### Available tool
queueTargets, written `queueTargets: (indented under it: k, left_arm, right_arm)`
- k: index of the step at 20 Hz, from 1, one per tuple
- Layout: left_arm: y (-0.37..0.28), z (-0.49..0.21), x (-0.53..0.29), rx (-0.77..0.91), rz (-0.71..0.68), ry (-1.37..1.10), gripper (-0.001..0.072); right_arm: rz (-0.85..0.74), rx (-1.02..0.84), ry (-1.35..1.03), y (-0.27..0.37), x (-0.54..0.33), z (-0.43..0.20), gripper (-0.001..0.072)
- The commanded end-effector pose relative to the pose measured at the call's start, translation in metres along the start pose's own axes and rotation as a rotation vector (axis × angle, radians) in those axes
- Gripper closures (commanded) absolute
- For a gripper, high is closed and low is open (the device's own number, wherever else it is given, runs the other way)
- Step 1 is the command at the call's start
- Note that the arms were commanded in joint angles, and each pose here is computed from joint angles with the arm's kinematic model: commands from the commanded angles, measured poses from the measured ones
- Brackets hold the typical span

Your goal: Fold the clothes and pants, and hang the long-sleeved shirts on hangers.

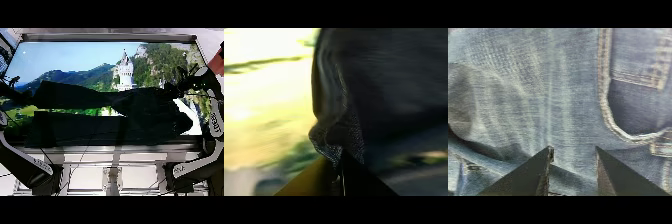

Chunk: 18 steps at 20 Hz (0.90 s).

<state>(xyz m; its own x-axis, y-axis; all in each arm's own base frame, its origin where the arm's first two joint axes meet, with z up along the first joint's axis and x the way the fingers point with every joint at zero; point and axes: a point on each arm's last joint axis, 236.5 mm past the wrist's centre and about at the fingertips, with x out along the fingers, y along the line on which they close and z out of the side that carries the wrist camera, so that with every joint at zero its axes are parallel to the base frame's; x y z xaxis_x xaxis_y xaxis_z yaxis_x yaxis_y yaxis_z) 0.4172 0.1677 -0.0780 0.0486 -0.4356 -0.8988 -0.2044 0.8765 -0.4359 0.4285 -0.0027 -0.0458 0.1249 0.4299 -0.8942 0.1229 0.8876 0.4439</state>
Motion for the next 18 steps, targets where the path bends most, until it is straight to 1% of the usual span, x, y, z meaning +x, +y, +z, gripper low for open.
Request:
queueTargets:
  k: [1, 3, 4, 6, 7, 8, 9, 12, 14, 16, 18]
  left_arm:
    - [-0.069, 0.010, -0.020, -0.012, -0.261, -0.058, 0.0682]
    - [-0.117, 0.030, -0.061, -0.013, -0.435, -0.193, 0.0682]
    - [-0.143, 0.043, -0.091, -0.024, -0.549, -0.286, 0.0682]
    - [-0.193, 0.066, -0.175, -0.033, -0.831, -0.499, 0.0683]
    - [-0.210, 0.069, -0.210, -0.032, -0.933, -0.575, 0.0683]
    - [-0.221, 0.070, -0.239, -0.039, -0.998, -0.630, 0.0683]
    - [-0.226, 0.069, -0.254, -0.050, -1.009, -0.665, 0.0683]
    - [-0.233, 0.067, -0.278, -0.083, -0.966, -0.735, 0.0684]
    - [-0.228, 0.070, -0.282, -0.140, -0.899, -0.770, 0.0684]
    - [-0.212, 0.074, -0.282, -0.221, -0.773, -0.815, 0.0685]
    - [-0.183, 0.071, -0.273, -0.329, -0.588, -0.837, 0.0685]
  right_arm:
    - [-0.097, -0.028, 0.004, -0.023, -0.001, -0.001, 0.0391]
    - [-0.156, -0.060, -0.005, -0.037, -0.003, 0.002, 0.0383]
    - [-0.175, -0.080, -0.019, -0.041, -0.004, 0.006, 0.0383]
    - [-0.189, -0.120, -0.058, -0.045, -0.002, 0.017, 0.0383]
    - [-0.196, -0.134, -0.086, -0.047, 0.000, 0.026, 0.0383]
    - [-0.205, -0.143, -0.111, -0.051, 0.003, 0.033, 0.0382]
    - [-0.213, -0.162, -0.131, -0.054, 0.006, 0.039, 0.0381]
    - [-0.266, -0.170, -0.176, -0.073, 0.016, 0.055, 0.0371]
    - [-0.310, -0.175, -0.232, -0.086, 0.012, 0.070, 0.0370]
    - [-0.328, -0.157, -0.277, -0.098, 0.003, 0.078, 0.0370]
    - [-0.332, -0.116, -0.274, -0.117, -0.003, 0.074, 0.0370]
